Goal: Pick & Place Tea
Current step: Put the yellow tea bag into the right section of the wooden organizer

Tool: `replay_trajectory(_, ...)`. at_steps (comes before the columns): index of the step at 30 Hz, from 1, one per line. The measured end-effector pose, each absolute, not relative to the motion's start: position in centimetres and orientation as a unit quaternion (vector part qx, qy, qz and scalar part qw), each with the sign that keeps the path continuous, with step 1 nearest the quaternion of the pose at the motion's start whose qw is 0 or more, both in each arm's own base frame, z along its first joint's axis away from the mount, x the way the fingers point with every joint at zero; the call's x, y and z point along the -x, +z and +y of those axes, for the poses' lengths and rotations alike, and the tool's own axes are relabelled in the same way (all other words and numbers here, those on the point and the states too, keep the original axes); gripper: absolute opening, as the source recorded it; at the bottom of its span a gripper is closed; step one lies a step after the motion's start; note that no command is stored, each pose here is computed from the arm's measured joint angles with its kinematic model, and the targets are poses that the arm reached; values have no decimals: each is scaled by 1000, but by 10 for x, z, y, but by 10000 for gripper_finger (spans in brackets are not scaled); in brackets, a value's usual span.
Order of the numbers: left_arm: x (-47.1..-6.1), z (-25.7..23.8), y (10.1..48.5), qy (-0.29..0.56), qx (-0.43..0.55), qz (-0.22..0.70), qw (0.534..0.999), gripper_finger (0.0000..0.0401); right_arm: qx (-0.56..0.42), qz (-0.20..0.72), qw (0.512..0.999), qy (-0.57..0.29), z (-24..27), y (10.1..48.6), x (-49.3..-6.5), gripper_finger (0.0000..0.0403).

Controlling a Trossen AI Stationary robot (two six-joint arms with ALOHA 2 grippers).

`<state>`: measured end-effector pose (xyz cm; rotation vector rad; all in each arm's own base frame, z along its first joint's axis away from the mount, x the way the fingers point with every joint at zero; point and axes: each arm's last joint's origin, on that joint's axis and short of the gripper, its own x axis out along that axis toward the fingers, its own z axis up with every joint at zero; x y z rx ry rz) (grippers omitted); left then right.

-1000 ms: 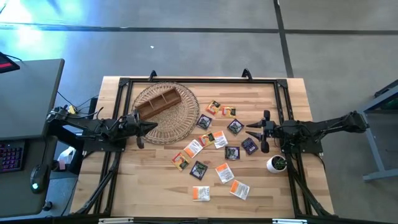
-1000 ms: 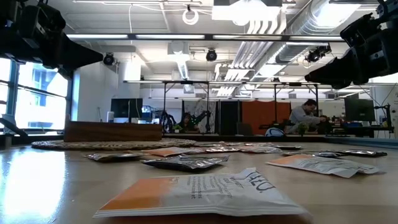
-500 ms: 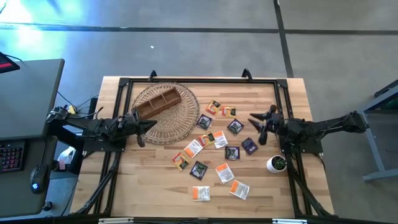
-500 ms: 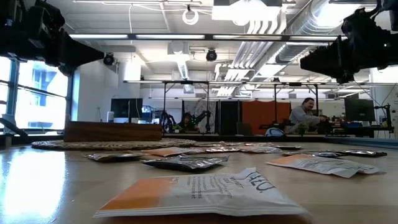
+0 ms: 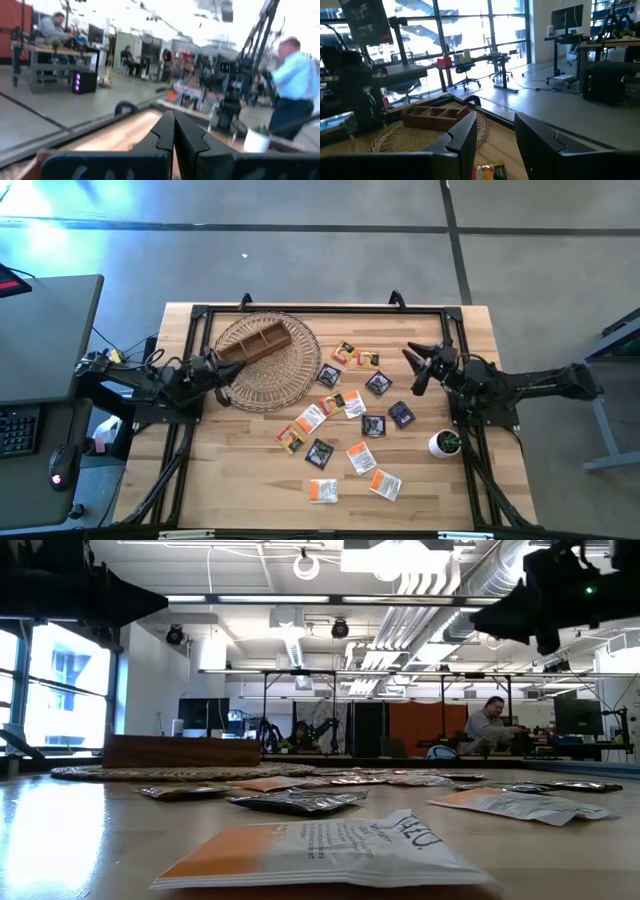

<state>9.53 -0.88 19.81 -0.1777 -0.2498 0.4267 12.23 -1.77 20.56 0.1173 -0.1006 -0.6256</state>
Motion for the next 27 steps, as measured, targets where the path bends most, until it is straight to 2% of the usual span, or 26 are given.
replay_trajectory(5,-95,-9,198,215,51,-116,968,0,-43,0,947,-319,-30,220,-146,129)
replay_trajectory(10,-94,-8,202,230,54,-133,962,0,-74,77,923,-370,-50,205,-171,129)
replay_trajectory(18,-84,-4,222,270,-28,-198,942,0,-119,164,891,-406,-83,176,-197,129)
replay_trajectory(23,-81,-6,230,217,-21,-256,942,0,-137,204,874,-418,-99,160,-204,129)
replay_trajectory(27,-82,-9,230,160,-21,-270,949,6,-140,219,859,-440,-113,153,-207,129)
